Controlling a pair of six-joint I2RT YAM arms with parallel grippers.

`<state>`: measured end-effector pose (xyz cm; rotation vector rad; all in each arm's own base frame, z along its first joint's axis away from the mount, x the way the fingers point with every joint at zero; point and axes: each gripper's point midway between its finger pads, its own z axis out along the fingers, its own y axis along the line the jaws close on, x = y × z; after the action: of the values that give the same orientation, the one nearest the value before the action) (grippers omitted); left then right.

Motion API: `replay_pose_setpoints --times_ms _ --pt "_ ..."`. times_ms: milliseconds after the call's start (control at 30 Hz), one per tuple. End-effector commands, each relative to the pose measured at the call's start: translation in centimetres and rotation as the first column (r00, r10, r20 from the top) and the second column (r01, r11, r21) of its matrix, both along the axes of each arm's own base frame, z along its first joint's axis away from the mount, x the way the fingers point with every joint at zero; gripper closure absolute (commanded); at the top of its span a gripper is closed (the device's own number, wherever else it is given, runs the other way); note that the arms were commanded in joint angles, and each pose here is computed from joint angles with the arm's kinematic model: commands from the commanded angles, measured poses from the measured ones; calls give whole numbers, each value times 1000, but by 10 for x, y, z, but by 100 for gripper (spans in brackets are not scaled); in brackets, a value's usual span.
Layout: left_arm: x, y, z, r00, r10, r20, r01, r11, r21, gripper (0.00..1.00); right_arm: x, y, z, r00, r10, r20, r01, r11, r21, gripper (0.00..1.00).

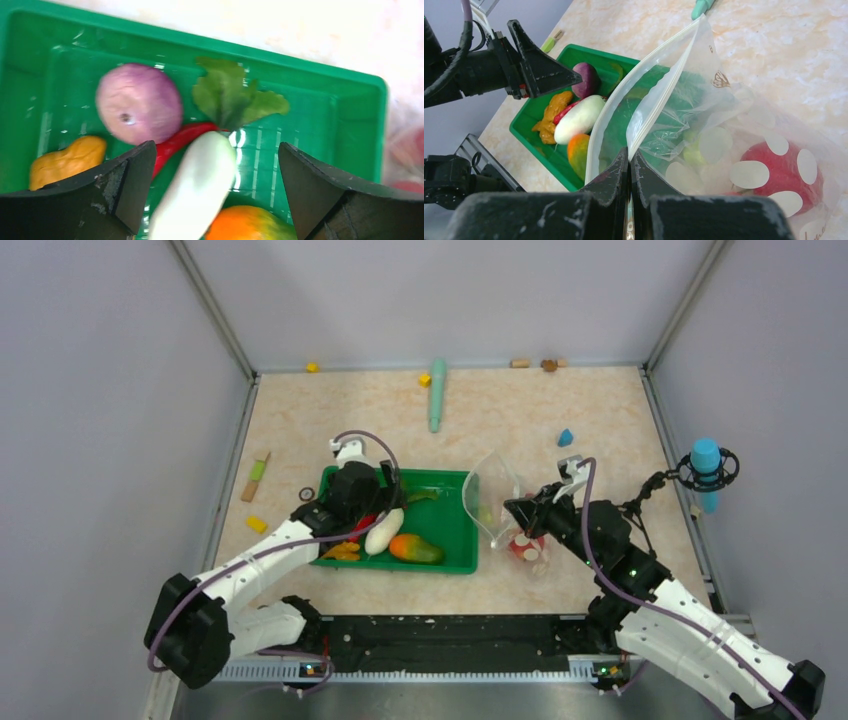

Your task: Place the food in the zip-top bag and seal the zipper

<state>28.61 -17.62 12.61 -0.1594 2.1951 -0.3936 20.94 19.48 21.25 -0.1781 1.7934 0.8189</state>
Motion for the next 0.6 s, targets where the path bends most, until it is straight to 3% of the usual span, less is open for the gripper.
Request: replay_pose_setpoints --times_ms 0,200,567 --pt "8 35 2 988 153 30 -153 988 -17 3 4 2 21 998 0 59 -2 999 41 100" --pt "25 69 -3 961 274 34 -275 961 13 3 5 2 22 998 -4 63 1 999 40 100" --pt "39 69 -34 964 257 -62 -256 966 22 4 7 -1 21 998 -22 65 20 999 36 100"
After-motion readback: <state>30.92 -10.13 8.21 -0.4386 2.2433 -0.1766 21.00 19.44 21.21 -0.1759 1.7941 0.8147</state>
